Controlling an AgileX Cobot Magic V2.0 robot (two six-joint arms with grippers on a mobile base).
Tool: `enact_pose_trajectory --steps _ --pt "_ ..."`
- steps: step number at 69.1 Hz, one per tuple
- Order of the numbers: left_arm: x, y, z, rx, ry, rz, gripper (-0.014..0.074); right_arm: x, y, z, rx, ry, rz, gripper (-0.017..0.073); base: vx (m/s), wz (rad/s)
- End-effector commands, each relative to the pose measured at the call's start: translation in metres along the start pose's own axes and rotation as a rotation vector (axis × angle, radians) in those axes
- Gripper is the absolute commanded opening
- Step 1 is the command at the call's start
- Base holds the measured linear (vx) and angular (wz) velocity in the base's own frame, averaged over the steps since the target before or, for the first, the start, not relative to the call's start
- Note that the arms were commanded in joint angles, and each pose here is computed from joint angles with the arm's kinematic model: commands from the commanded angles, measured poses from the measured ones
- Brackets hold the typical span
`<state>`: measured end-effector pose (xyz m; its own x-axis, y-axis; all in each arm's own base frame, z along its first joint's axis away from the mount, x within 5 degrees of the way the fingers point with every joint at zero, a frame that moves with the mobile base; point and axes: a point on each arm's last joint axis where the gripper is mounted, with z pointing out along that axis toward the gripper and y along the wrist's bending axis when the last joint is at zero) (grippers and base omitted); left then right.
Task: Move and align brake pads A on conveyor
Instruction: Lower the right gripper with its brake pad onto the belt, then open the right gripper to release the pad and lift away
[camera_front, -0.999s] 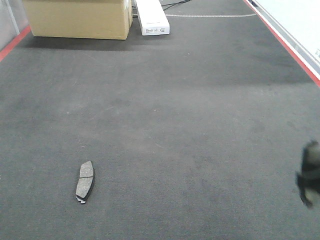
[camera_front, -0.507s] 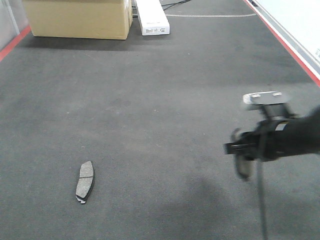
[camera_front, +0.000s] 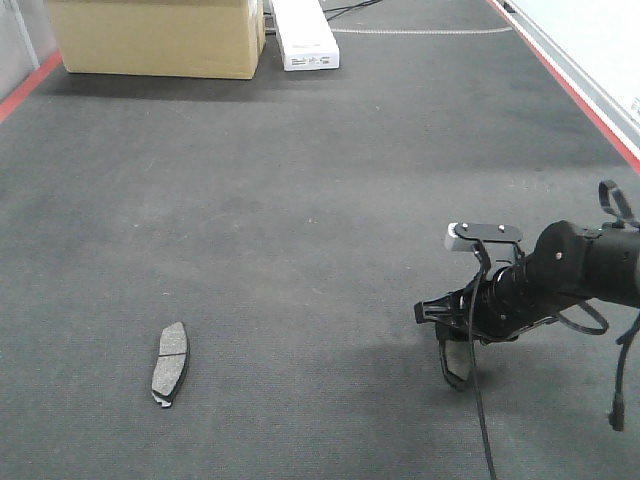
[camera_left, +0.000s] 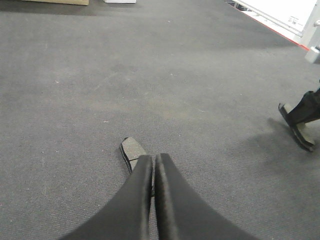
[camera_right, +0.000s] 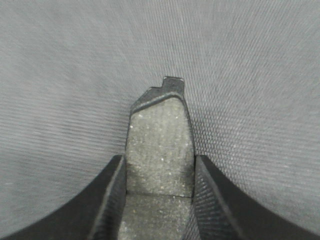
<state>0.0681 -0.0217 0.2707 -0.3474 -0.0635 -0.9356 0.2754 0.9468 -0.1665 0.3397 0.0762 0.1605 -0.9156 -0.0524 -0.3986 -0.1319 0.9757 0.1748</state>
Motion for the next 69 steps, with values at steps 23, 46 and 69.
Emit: enact_pose_trajectory --steps 23,46,69 --pt "-0.013 -0.004 -0.003 0.039 -0.083 0.009 -0.0006 -0.015 0.004 -0.016 -0.003 -0.099 -0.031 0.04 0.0 0.0" --pt "-0.013 -0.004 -0.003 0.039 -0.083 0.009 -0.0006 -0.011 0.014 -0.103 -0.001 -0.188 -0.135 0.0414 0.0 0.0" --pt "-0.013 -0.004 -0.003 0.039 -0.083 0.009 -0.0006 0.068 0.015 -0.193 0.025 -0.42 -0.203 0.0355 0.0 0.0"
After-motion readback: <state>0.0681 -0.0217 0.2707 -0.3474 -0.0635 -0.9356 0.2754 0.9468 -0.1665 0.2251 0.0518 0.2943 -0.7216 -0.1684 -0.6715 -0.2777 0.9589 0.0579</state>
